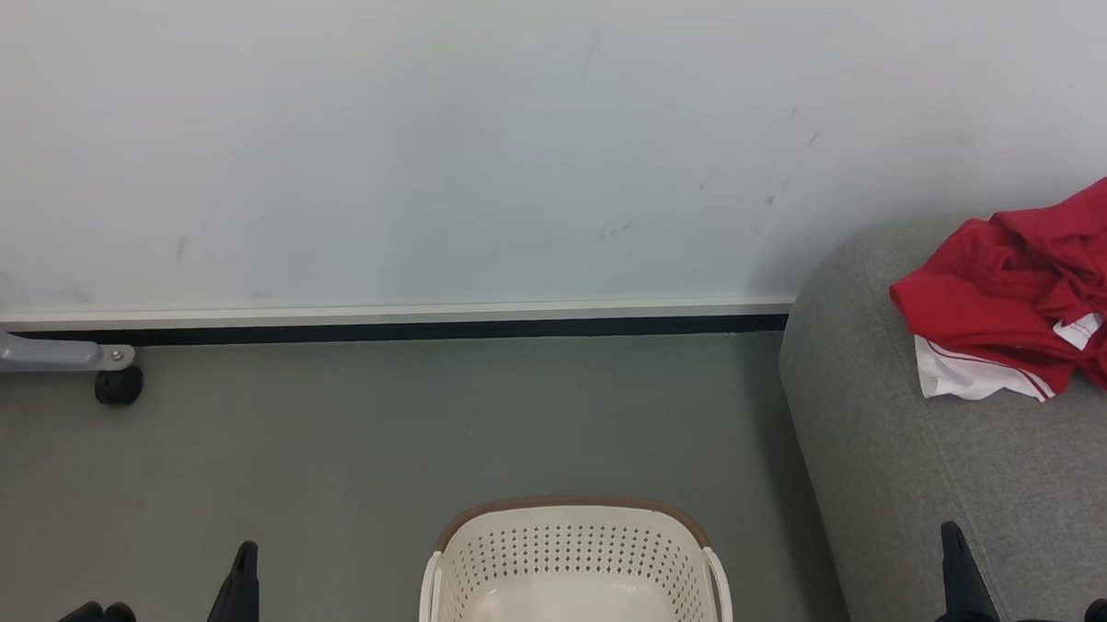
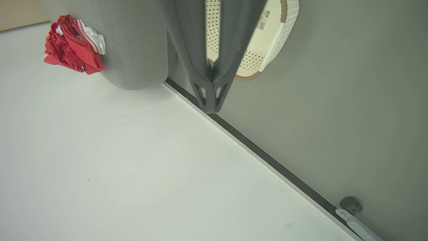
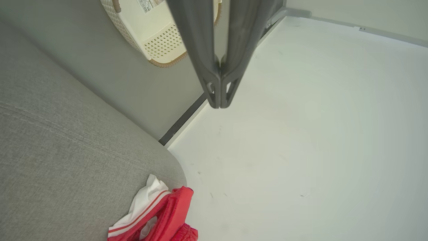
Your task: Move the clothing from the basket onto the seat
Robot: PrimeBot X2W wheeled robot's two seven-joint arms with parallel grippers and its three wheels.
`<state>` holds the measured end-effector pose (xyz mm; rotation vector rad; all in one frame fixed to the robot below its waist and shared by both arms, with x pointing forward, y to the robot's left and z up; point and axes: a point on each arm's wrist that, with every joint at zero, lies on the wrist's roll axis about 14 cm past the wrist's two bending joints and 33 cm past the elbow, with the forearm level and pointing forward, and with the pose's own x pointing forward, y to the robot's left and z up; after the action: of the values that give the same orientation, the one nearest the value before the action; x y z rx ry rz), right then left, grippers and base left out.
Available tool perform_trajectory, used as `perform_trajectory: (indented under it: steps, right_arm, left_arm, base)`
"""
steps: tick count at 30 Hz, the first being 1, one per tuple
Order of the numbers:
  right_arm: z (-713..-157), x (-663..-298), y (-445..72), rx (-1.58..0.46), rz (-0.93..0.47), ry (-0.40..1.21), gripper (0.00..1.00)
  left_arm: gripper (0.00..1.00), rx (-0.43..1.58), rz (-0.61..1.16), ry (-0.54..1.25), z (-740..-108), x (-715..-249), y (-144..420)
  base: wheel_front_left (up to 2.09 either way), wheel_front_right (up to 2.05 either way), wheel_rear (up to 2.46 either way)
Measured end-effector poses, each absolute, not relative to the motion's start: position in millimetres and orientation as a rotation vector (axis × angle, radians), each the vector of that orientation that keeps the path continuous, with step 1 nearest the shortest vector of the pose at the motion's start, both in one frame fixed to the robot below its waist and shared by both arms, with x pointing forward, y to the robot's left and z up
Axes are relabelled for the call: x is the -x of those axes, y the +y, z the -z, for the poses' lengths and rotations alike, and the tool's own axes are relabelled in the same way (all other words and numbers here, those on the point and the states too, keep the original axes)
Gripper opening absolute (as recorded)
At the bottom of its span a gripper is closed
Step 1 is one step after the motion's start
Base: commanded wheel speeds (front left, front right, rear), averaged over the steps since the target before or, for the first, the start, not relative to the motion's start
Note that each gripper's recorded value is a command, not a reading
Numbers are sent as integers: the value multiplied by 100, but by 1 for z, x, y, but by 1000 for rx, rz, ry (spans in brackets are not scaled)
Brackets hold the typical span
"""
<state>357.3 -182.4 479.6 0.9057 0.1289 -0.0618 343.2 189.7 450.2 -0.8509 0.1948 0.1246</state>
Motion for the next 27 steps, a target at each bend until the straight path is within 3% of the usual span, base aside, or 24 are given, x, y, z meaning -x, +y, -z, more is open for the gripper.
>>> perform_trajectory:
  steps: [27]
  right_arm:
    - [-477,-370,-195,-1296,87,113,0]
  left_arm:
    - [0,1271,-108,167,-460,-362,189]
  base:
    - [0,0,0]
